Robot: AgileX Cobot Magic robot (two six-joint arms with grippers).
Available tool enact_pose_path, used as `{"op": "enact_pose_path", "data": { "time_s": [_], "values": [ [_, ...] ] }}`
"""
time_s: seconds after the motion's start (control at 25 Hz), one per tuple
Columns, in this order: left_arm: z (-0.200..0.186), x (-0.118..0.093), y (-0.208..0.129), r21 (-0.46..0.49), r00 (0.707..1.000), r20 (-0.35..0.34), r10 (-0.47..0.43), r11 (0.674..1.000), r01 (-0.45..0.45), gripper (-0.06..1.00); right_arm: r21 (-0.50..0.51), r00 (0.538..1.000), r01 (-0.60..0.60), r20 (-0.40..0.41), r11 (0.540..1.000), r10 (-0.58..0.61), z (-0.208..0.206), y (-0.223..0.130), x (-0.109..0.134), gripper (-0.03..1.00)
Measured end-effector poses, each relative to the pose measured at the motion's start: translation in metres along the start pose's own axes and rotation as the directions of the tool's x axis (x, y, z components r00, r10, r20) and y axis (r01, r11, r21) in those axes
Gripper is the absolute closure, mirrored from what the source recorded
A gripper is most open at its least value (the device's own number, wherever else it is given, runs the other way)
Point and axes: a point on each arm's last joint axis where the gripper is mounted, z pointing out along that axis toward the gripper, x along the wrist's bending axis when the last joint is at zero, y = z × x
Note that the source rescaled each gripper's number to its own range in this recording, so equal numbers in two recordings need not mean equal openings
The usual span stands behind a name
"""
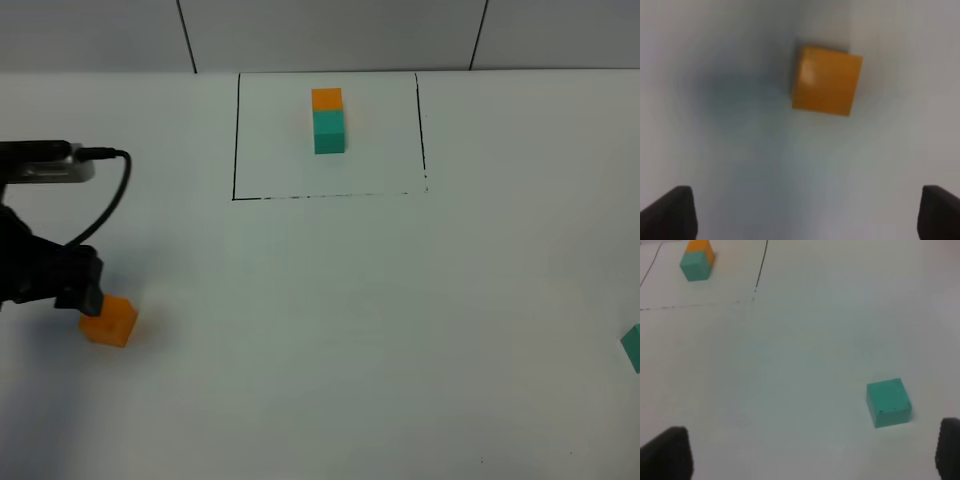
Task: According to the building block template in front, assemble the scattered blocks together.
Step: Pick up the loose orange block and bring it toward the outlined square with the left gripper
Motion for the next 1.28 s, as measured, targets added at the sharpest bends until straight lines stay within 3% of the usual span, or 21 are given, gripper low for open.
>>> {"op": "enact_pose_path", "data": {
  "time_s": [0.12,0.24,0.68,1.28],
  "values": [
    [0.022,-0.009,0.007,0.055,0.998,-0.019,0.052,0.997,-0.051,-0.06,0.000,1.000,0.000,0.000,1.000,0.000,0.000,0.000,0.000,0.01],
    [0.037,-0.008,0.012,0.083,0.998,-0.051,0.042,0.996,-0.038,-0.06,0.000,1.000,0.000,0.000,1.000,0.000,0.000,0.000,0.000,0.02],
    [0.044,-0.009,0.024,-0.026,0.998,-0.051,0.036,0.999,-0.037,-0.06,0.000,1.000,0.000,0.000,1.000,0.000,0.000,0.000,0.000,0.06],
    [0.099,-0.009,0.032,0.077,0.998,-0.053,0.037,0.997,-0.032,-0.05,0.000,1.000,0.000,0.000,1.000,0.000,0.000,0.000,0.000,0.10]
  ]
}}
